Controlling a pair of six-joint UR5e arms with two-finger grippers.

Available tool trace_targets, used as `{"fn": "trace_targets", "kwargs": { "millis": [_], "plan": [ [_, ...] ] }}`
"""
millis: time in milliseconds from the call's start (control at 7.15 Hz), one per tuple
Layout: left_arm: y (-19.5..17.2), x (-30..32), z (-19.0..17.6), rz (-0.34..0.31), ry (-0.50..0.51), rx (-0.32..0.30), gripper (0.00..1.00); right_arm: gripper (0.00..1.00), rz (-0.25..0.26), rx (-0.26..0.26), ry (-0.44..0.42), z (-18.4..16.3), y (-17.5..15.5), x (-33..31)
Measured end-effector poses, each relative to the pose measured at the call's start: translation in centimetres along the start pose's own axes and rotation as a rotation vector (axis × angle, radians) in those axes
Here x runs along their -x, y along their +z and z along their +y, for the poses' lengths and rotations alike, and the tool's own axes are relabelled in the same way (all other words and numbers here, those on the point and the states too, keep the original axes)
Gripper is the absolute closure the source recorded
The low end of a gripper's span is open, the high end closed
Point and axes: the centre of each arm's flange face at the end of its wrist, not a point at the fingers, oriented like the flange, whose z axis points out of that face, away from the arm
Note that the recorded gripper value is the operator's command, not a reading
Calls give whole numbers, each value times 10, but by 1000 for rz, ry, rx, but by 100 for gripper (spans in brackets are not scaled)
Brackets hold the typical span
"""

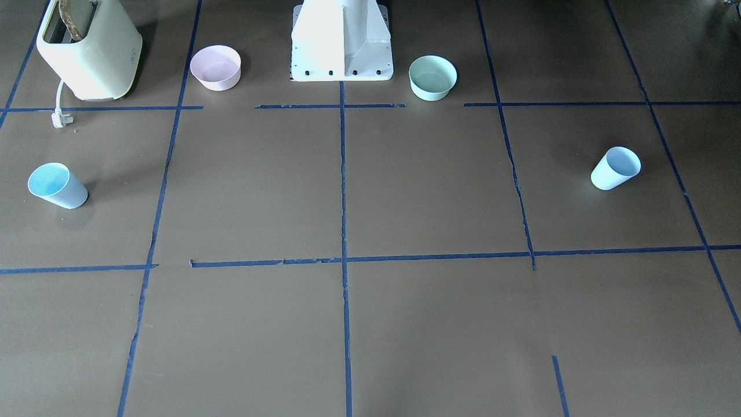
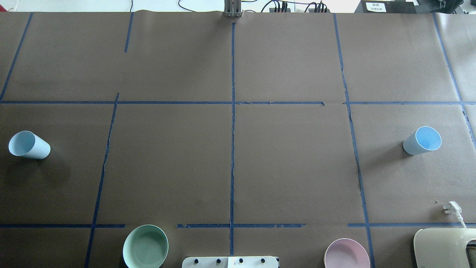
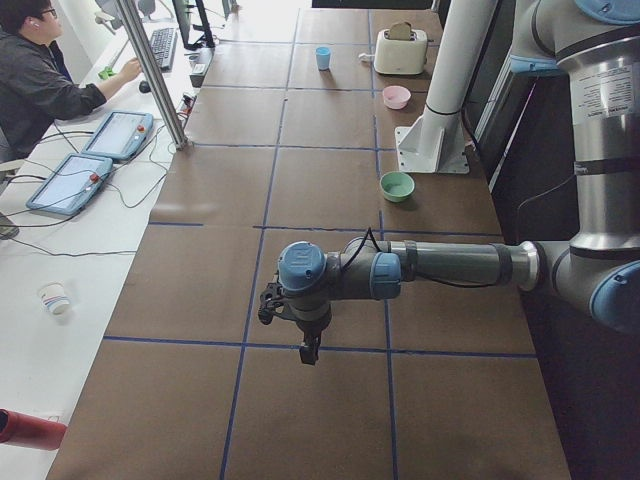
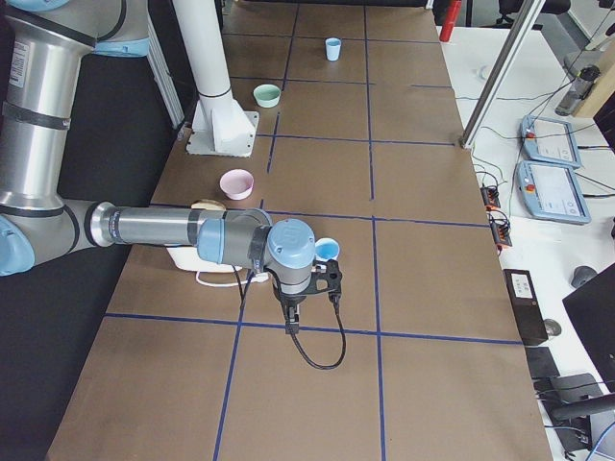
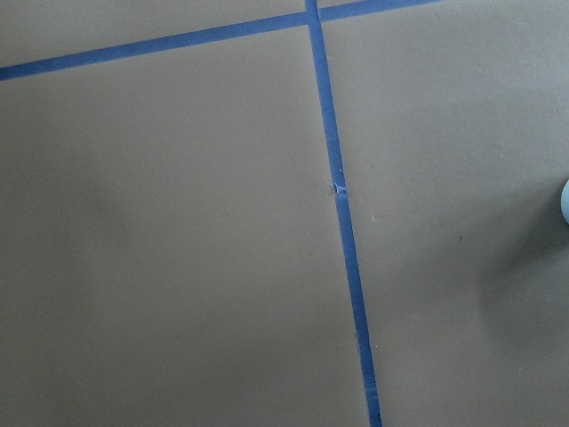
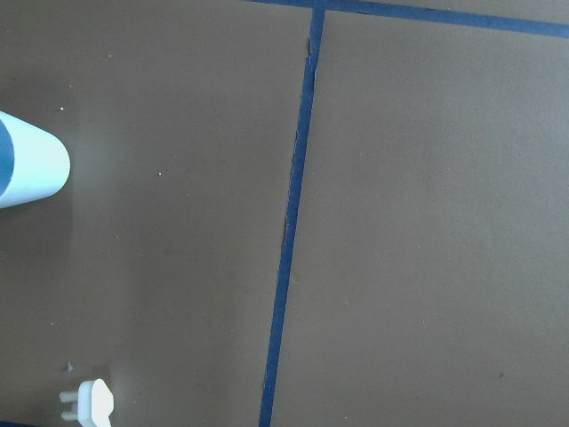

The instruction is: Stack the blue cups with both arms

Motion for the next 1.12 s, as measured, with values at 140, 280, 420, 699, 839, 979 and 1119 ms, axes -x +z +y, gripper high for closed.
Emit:
{"fn": "trace_targets", "kwargs": {
  "millis": [140,280,420,699,839,979,1119],
  "plan": [
    [2,1,0,0,-2,2,0,0,0,0,0,0,0,0],
    [4,4,1,0,-5,7,0,0,0,0,0,0,0,0],
    [6,5,1,0,-7,9,0,0,0,0,0,0,0,0],
    [4,3,-4,1,0,1,0,0,0,-1,-1,0,-1,1],
    [-5,-5,-20,-2,26,-26,0,0,0,-1,-2,-1,-1,1],
    [-20,-16,-40,-7,65,-65,0,0,0,-2,-2,-1,-1,1],
    [-32,-26,-52,-9,98,-99,0,0,-2,-2,-3,-1,-1,1]
  ]
}}
